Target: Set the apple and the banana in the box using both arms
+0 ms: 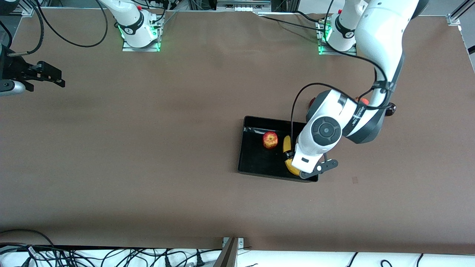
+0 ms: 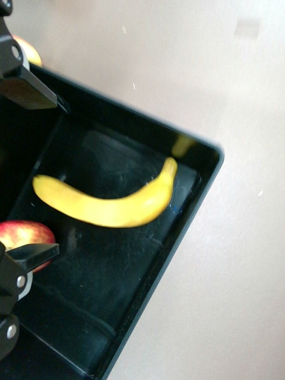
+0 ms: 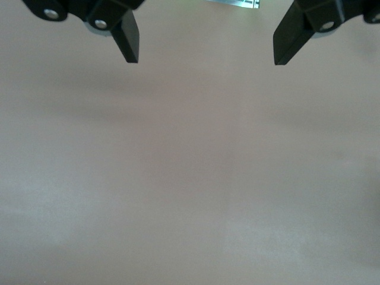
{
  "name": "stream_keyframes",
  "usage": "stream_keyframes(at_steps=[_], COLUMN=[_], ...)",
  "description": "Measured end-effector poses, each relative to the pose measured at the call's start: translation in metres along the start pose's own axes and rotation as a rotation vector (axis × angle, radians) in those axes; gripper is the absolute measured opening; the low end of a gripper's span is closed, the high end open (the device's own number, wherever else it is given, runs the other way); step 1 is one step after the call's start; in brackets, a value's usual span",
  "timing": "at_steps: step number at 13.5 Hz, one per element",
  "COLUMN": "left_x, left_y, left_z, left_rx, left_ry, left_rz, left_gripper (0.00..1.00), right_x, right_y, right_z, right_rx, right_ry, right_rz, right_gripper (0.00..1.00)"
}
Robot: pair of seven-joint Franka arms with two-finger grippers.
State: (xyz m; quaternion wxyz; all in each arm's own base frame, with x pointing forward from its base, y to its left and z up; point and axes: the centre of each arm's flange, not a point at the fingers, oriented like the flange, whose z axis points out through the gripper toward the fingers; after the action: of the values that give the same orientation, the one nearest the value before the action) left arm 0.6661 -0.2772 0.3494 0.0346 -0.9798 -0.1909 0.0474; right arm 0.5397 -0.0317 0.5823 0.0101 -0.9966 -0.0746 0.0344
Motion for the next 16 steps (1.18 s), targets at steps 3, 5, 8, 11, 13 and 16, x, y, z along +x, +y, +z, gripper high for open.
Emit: stream_keyframes(at_steps=[3, 5, 8, 11, 13, 16], left_x=[0.011, 0.022, 0.041, 0.052, 0.056, 0.048], left_y=[-0.052, -0.103, -0.17, -0.223, -0.259, -0.306], left_z=[-0.059, -0.095, -0.121, -0.136, -0.153, -0.185], left_rx=[-0.019, -0.018, -0.028, -0.032, -0.041, -0.04], left_ry=[-0.057, -0.099, -0.145, -0.175, -0.157, -0.112], left_rz=[0.043, 0.118, 0.24, 0.364, 0.417, 0.459], left_gripper=[1.0, 1.0, 1.0, 1.0, 1.0, 1.0], right_x=[0.001, 0.001, 0.002, 0.002, 0.002, 0.002], right_y=[0.0, -0.004, -0.005, -0.005, -0.006, -0.008], right_z=[-0.005, -0.008, -0.009, -0.012, -0.013, -0.014], right_rx=[0.002, 0.032, 0.037, 0.036, 0.036, 0.036], right_ry=[0.013, 0.025, 0.028, 0.033, 0.035, 0.035], right_rz=[0.0, 0.001, -0.001, -0.002, 0.013, 0.04], right_gripper=[1.0, 1.0, 1.0, 1.0, 1.0, 1.0])
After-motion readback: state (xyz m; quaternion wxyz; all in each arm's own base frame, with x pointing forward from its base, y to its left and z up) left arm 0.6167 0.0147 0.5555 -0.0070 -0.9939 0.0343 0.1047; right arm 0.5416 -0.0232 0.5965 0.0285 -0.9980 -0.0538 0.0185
